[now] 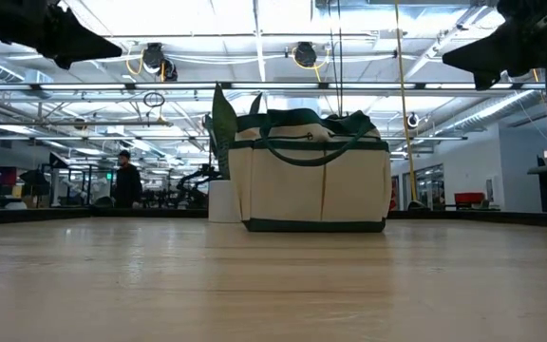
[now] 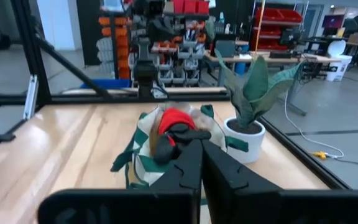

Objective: Pick & Place Garden tools in Gardening bag
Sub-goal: Return To Home Position

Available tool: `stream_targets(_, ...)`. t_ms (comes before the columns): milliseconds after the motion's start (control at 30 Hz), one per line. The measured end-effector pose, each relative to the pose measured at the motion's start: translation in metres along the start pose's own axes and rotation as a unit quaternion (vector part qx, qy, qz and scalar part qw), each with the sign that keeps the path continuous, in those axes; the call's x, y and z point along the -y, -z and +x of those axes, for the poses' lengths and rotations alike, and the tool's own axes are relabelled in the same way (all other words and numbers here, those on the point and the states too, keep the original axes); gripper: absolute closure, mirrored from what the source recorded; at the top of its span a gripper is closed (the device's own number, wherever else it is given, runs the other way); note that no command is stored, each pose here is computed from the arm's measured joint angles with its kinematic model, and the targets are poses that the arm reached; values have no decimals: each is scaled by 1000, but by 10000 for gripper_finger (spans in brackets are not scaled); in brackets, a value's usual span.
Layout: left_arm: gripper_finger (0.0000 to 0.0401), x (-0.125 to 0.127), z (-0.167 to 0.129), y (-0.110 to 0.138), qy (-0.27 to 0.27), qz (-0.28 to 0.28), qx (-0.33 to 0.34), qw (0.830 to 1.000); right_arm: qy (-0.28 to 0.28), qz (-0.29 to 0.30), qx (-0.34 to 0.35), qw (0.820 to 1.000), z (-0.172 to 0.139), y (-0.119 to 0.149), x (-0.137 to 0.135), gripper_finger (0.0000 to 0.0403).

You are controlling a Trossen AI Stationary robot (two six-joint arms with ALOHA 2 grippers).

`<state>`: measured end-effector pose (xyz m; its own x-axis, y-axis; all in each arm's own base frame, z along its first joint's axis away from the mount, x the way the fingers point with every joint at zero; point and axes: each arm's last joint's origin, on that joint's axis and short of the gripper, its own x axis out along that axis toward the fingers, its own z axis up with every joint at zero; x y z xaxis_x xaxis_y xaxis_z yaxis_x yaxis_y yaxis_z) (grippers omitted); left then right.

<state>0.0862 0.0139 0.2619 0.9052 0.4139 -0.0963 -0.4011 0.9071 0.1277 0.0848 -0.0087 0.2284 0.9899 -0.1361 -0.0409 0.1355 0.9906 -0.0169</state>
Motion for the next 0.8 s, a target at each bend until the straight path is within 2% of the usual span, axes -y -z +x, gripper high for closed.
stream_targets(133, 398, 0, -2, 8, -1, 1, 8, 1000, 0, 3, 18, 1000, -5, 4, 0, 402)
stream_targets(233, 391, 0, -4, 13, -1, -1, 12, 1000, 0, 3, 30, 1000, -8, 7, 0, 402)
stream_targets(367, 382, -1, -7, 18, -2, 3, 21, 1000, 0, 3, 23, 1000, -7, 10, 0, 402)
stream_targets(567, 398, -3, -12, 25, -4, 2, 40, 999, 0, 2, 15, 1000, -7, 12, 0, 402)
stream_targets(800, 382, -1, -11, 38, -4, 3, 41, 999, 0, 2, 16, 1000, -7, 12, 0, 402)
